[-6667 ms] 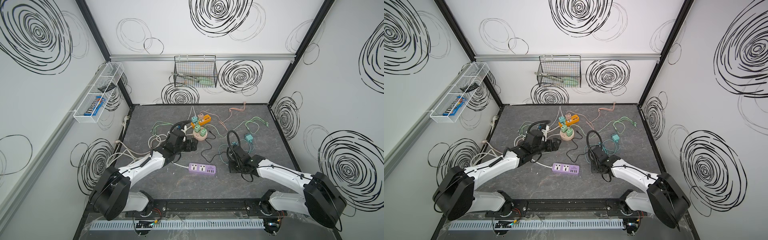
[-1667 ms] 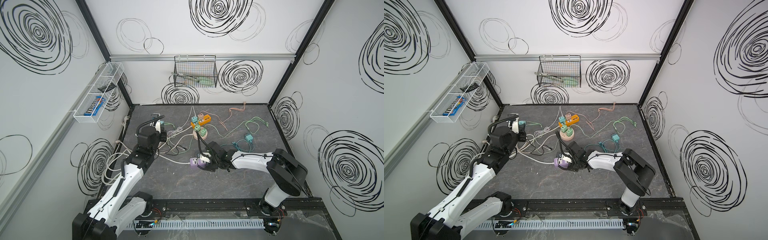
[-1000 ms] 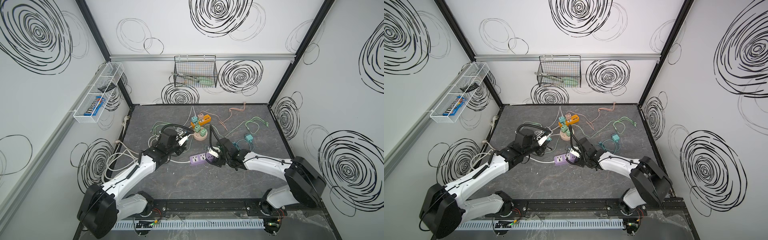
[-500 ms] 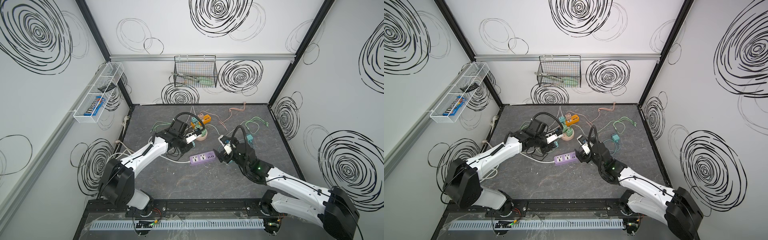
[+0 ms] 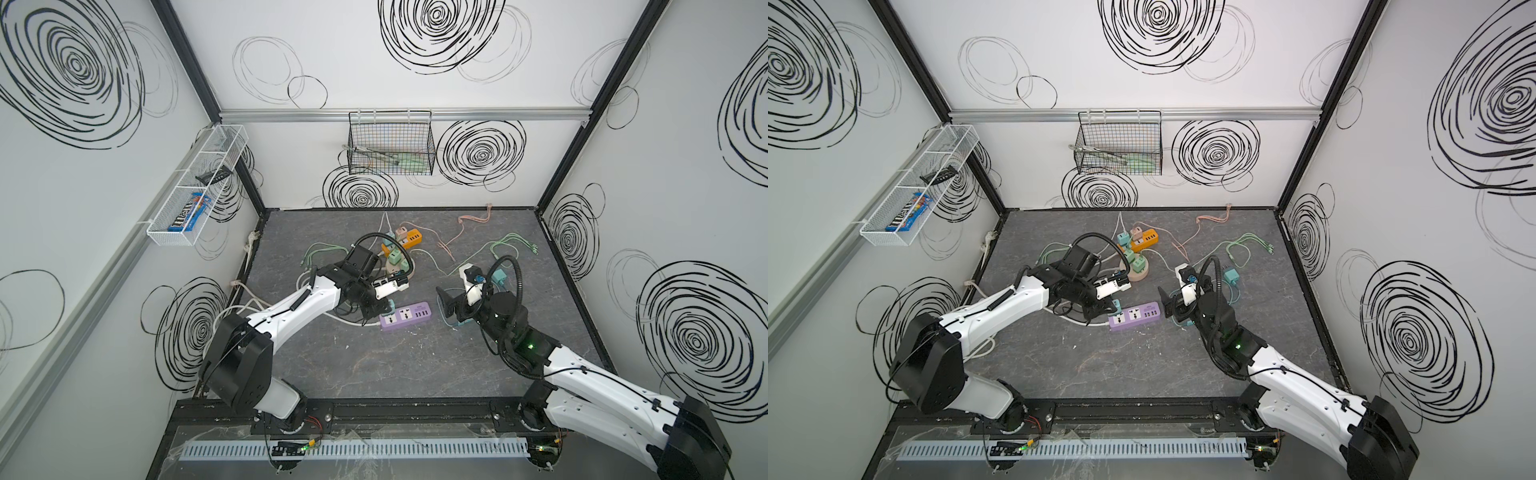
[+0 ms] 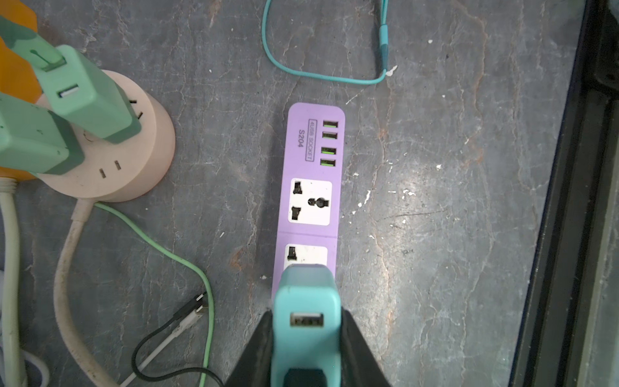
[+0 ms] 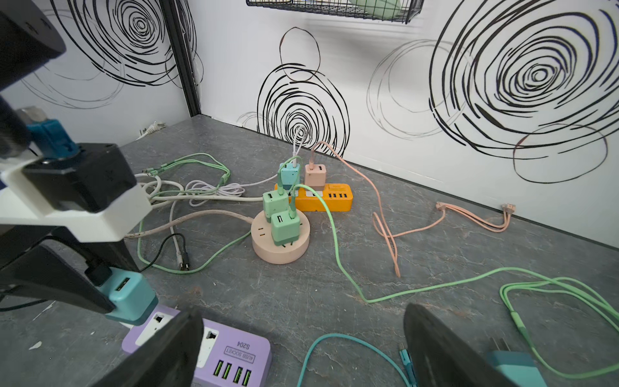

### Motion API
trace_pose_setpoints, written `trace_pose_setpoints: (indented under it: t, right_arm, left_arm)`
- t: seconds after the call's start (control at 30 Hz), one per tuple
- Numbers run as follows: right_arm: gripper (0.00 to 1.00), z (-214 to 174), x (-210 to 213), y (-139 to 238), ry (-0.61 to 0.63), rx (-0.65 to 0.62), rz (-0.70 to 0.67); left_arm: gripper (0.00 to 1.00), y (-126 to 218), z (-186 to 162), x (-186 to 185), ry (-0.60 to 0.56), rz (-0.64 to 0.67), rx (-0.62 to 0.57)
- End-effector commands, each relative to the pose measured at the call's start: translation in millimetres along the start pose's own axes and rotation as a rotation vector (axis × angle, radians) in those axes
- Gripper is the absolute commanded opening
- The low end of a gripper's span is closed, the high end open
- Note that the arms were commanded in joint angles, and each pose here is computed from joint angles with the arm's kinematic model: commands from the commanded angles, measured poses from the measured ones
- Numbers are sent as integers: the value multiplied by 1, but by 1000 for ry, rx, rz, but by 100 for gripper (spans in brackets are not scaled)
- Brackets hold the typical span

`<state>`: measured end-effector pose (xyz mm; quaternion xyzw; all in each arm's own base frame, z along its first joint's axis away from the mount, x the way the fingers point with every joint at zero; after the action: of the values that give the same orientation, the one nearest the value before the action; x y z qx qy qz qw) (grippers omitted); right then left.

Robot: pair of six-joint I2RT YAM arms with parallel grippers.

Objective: Insert the plug
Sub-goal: 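Lower the teal charger toward the purple strip's socket with the left gripper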

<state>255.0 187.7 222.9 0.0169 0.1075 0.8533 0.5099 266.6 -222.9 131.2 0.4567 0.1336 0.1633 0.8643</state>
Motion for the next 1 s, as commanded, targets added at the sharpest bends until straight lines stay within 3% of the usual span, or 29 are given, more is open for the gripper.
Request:
trace_pose_setpoints:
  t: [0.0, 0.57, 0.97]
  right_arm:
    - [97, 2, -4, 0, -24, -7, -17]
    - [97, -4, -2, -5, -13, 41, -15]
    - [97, -7, 0, -6, -14, 51, -8]
  left_arm:
    - [0, -9, 1, -2, -27, -23, -25]
    - [0, -30, -6, 7, -5, -4, -37]
    - [0, -41, -25, 7, -10, -47, 50]
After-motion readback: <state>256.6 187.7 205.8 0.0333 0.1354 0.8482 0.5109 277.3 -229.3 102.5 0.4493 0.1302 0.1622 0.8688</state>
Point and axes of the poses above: each gripper's point midway between its finger pads, its own y axis back along the fingers, its own x axis along the line the jaws close on, z = x × y, the point moved 2 cm from there along y, back along the fingers, and after that the axes turned 3 degrees about y, right-handed, at the moved point
